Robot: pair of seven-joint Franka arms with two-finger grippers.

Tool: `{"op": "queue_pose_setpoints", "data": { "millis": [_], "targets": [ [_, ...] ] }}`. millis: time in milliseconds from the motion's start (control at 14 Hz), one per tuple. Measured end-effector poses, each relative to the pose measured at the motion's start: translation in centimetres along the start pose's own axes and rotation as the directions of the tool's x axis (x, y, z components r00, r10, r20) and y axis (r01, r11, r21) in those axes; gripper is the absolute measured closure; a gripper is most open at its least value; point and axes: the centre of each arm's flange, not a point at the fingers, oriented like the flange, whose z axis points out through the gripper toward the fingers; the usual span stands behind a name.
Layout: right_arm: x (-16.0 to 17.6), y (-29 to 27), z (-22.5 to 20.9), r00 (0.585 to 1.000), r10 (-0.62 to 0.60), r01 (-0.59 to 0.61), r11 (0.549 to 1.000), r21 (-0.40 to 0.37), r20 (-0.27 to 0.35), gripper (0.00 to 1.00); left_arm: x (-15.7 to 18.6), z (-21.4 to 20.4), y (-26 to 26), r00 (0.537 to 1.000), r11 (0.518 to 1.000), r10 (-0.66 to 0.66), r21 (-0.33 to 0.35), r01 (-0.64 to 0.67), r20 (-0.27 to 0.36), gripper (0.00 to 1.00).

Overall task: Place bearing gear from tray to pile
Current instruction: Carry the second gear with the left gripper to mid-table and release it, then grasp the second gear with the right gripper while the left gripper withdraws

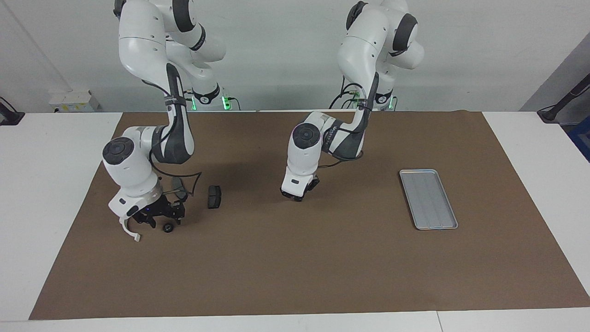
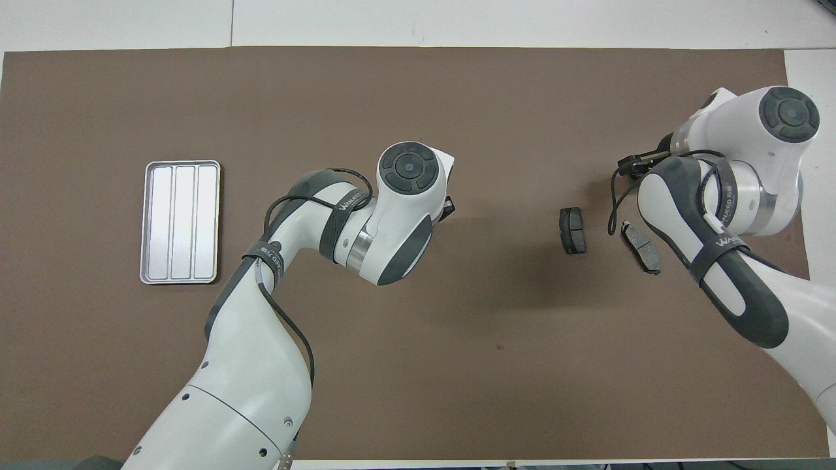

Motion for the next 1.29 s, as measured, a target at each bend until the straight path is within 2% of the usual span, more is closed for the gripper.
{"op": "queue_pose_setpoints", "data": {
  "millis": [287, 358, 430, 501, 645, 716, 788, 931, 1146, 1289],
  "targets": [
    [0.8, -2.9, -3.0, 1.000, 0.012, -0.011, 1.000, 0.018, -0.025, 0.20, 0.1, 0.1, 0.0, 1.000, 1.000, -0.004, -0.009, 0.004, -0.007, 0.77],
    [1.1, -3.3, -3.7, 1.000, 0.009, -0.008, 1.000, 0.021, -0.025, 0.20, 0.1, 0.1, 0.0, 1.000, 1.000, -0.005, -0.009, 0.005, -0.007, 0.71],
    [1.2, -3.6, -4.1, 1.000, 0.009, -0.008, 1.000, 0.022, -0.026, 0.21, 0.1, 0.1, 0.0, 1.000, 1.000, -0.006, -0.009, 0.006, -0.007, 0.61],
    [1.3, -3.8, -4.2, 1.000, 0.013, -0.013, 1.000, 0.022, -0.027, 0.20, 0.1, 0.2, 0.0, 1.000, 1.000, -0.006, -0.009, 0.006, -0.007, 0.61],
    [1.3, -3.8, -4.2, 1.000, 0.017, -0.016, 1.000, 0.023, -0.026, 0.20, 0.2, 0.1, -0.1, 1.000, 1.000, -0.010, -0.007, 0.010, -0.008, 0.44],
    [1.2, -3.8, -4.1, 1.000, 0.018, -0.017, 1.000, 0.022, -0.026, 0.12, 0.6, -0.1, -0.3, 1.000, 1.000, -0.017, -0.004, 0.017, -0.011, 0.31],
    [1.2, -3.7, -4.1, 0.999, 0.019, -0.018, 1.000, 0.022, -0.025, 0.10, 1.5, -0.9, -0.7, 0.999, 0.999, -0.031, -0.008, 0.031, -0.024, 0.18],
    [1.2, -4.1, -4.1, 0.999, 0.051, -0.050, 0.998, 0.024, -0.021, 0.08, 4.1, -5.3, -2.6, 0.996, 0.997, -0.077, -0.025, 0.076, -0.054, 0.00],
    [1.3, -8.9, -4.1, 0.995, 0.101, -0.101, 0.994, 0.032, 0.001, 0.10, 8.7, -14.4, -9.6, 0.984, 0.985, -0.168, -0.051, 0.166, -0.054, 0.00],
    [1.0, -14.9, -4.6, 0.991, 0.136, -0.137, 0.990, 0.037, 0.018, 0.10, 10.9, -20.0, -15.6, 0.987, 0.986, -0.159, -0.049, 0.157, -0.040, 0.00]
  ]
}}
